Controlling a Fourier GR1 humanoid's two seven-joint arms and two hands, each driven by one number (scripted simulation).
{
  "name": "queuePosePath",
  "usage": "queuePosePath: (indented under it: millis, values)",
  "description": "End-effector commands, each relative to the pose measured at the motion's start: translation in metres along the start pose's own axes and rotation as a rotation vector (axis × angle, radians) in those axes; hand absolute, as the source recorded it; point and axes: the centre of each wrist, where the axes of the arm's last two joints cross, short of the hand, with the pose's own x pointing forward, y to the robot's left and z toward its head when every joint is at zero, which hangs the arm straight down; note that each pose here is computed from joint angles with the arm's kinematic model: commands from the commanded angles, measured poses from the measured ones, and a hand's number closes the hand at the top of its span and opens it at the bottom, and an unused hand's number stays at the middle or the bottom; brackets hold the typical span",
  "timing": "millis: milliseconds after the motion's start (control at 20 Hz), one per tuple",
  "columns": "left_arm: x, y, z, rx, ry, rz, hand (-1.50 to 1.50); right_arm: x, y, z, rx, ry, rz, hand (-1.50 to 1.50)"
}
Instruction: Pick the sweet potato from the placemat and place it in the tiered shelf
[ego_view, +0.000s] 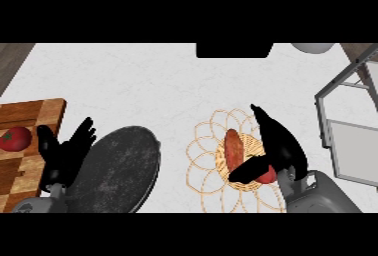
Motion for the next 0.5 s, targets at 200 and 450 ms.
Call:
queuePosePath:
  millis: [200, 450]
  values:
    - [0.001, -0.006, -0.016, -0.007, 0.023, 0.008, 0.00, 0.015, 0.030, -0.007, -0.006, 0.136, 0.029, -1.50]
    - [-0.011, -0.005, 0.002, -0.023, 0.003, -0.012, 0.00, 0.014, 0.034, -0.038, -0.026, 0.177, 0.041, -1.50]
